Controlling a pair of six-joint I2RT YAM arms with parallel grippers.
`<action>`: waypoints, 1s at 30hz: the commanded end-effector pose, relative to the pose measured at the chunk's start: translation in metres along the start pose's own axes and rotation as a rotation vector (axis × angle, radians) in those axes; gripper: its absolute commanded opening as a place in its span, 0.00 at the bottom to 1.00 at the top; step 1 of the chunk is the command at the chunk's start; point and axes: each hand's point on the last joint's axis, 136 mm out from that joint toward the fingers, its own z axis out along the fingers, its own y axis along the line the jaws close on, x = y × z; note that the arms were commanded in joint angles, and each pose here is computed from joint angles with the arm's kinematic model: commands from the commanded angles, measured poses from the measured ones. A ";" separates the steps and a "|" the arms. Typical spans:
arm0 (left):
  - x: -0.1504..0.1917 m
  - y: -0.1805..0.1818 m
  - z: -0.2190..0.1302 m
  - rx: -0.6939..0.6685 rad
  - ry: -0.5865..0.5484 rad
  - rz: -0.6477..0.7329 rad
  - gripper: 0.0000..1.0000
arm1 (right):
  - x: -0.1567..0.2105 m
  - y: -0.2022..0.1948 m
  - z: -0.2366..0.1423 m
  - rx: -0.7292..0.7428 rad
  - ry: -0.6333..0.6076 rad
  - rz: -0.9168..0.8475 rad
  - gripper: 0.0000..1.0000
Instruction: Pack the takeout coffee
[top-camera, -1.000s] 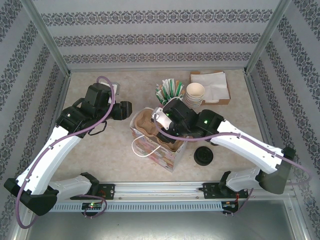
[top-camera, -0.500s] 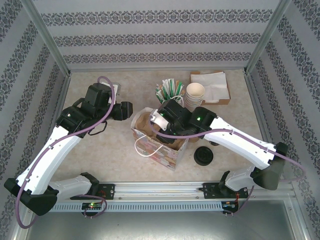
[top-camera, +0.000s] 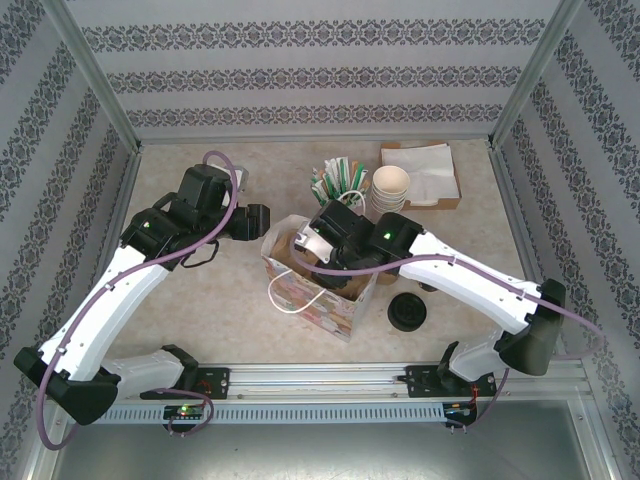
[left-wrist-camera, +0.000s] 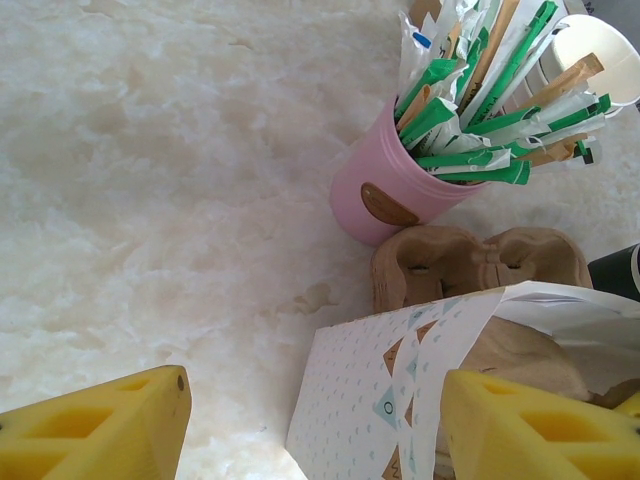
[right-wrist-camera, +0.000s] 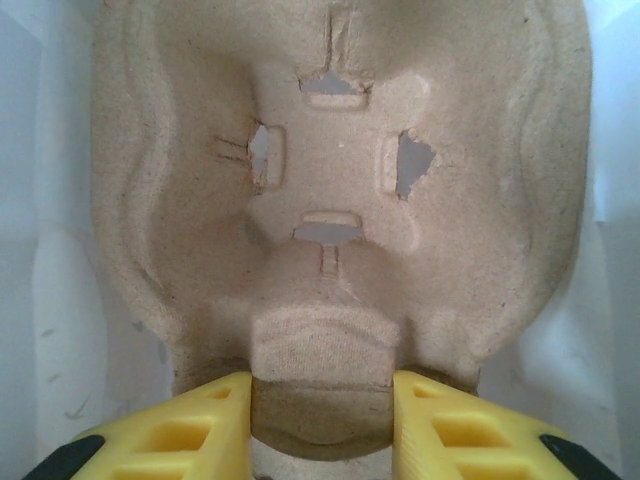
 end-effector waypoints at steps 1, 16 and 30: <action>0.005 -0.004 -0.002 0.011 0.017 0.033 0.68 | -0.005 0.004 -0.001 -0.009 0.003 -0.033 0.35; 0.004 -0.003 0.001 0.009 0.011 0.034 0.69 | 0.006 0.010 0.021 -0.057 0.087 -0.027 0.35; 0.006 -0.007 0.005 0.026 0.022 0.025 0.69 | 0.017 0.007 0.038 -0.094 0.141 0.002 0.34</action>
